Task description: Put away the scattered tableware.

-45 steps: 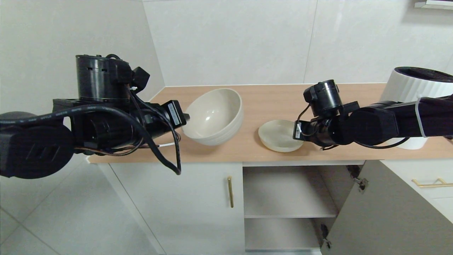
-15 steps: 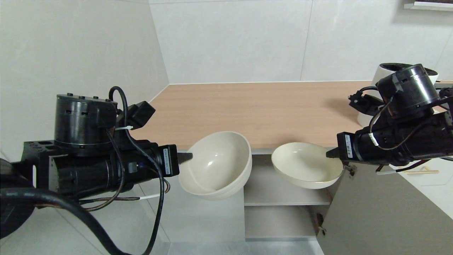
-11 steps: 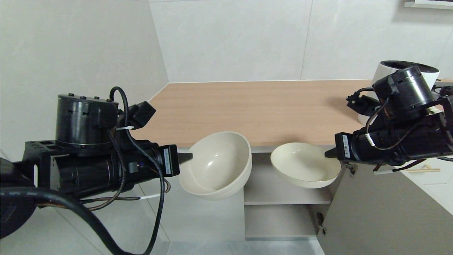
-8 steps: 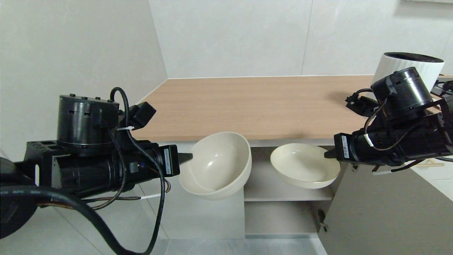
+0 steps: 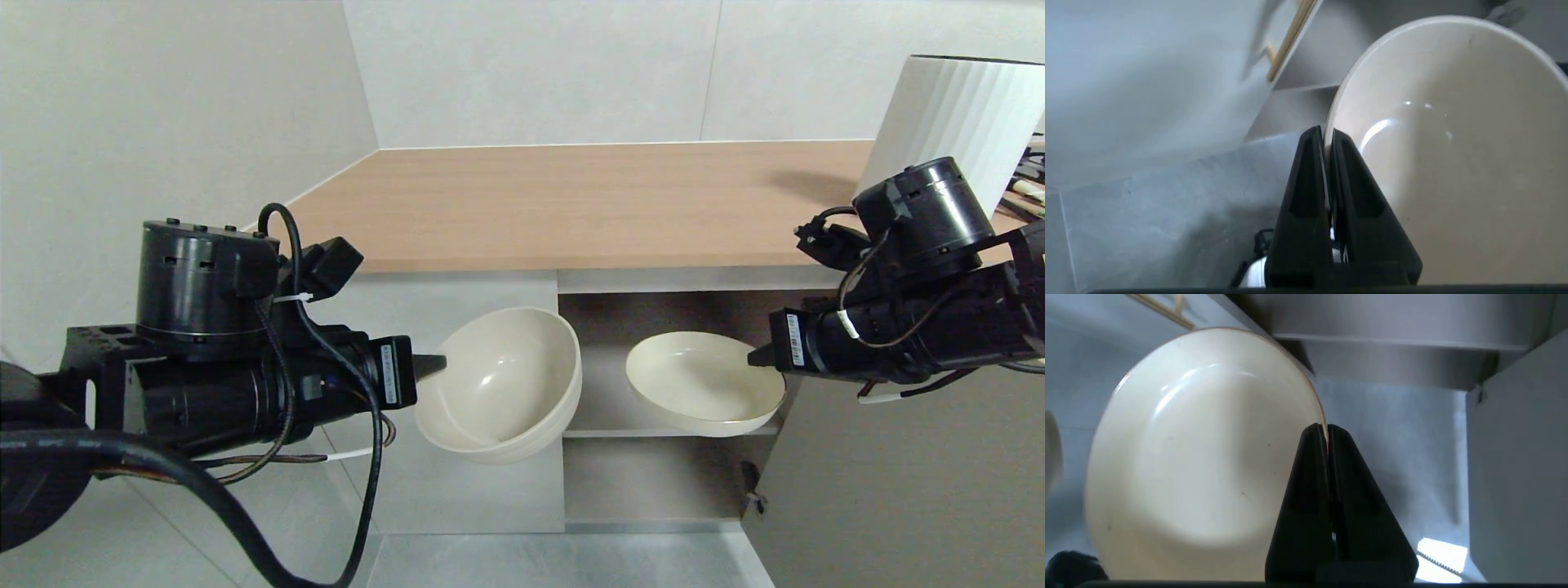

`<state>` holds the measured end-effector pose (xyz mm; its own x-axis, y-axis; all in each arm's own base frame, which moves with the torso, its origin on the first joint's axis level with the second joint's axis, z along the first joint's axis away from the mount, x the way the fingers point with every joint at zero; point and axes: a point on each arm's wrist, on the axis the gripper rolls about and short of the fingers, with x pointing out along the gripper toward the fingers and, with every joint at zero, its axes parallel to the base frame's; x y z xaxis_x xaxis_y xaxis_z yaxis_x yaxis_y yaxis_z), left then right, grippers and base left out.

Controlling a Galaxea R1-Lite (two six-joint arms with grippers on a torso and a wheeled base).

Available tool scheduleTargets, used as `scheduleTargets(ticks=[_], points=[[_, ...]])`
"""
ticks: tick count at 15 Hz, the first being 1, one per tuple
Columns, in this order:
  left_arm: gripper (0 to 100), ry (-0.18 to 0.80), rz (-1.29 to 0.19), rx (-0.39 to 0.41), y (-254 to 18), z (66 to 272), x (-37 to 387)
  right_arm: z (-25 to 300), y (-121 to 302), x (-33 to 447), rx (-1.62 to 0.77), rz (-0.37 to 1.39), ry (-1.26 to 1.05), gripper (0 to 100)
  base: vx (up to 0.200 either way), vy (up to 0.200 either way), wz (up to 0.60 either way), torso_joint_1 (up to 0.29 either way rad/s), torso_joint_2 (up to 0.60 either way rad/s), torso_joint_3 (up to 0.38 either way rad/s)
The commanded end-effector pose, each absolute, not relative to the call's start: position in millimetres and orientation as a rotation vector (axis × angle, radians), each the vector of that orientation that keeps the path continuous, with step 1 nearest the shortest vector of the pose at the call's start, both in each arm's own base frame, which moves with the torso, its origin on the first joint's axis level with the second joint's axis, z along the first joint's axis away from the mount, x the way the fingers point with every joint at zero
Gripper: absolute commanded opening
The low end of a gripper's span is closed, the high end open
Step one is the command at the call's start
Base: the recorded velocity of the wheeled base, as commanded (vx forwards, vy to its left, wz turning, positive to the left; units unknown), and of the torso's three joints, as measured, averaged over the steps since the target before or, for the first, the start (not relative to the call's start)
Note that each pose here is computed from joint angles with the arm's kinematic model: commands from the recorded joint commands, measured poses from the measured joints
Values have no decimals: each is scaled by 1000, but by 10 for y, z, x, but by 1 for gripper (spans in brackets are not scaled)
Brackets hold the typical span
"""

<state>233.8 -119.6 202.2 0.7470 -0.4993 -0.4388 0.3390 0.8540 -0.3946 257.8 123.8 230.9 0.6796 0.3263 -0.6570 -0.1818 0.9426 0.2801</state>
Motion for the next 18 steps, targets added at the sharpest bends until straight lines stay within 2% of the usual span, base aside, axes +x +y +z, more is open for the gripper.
scheduleTargets(ticks=[1,6,12,16,18], points=[[0,563,-466,-300,-1199,2017,2343,2295,1243,2587,197,286,779,0,0,0,0,-163,466,290],[0,568,-465,-299,-1199,2007,2343,2290,1244,2590,196,286,780,0,0,0,0,-114,346,227],[0,589,-461,-295,-1214,1947,2372,2128,1305,2730,177,255,808,0,0,0,0,-7,21,14],[0,617,-490,-278,-1306,1894,2345,1629,1467,3157,78,76,835,0,0,0,0,0,0,0],[0,669,-492,-255,-1388,1748,2390,1202,1579,3431,56,24,831,0,0,0,0,0,0,0]])
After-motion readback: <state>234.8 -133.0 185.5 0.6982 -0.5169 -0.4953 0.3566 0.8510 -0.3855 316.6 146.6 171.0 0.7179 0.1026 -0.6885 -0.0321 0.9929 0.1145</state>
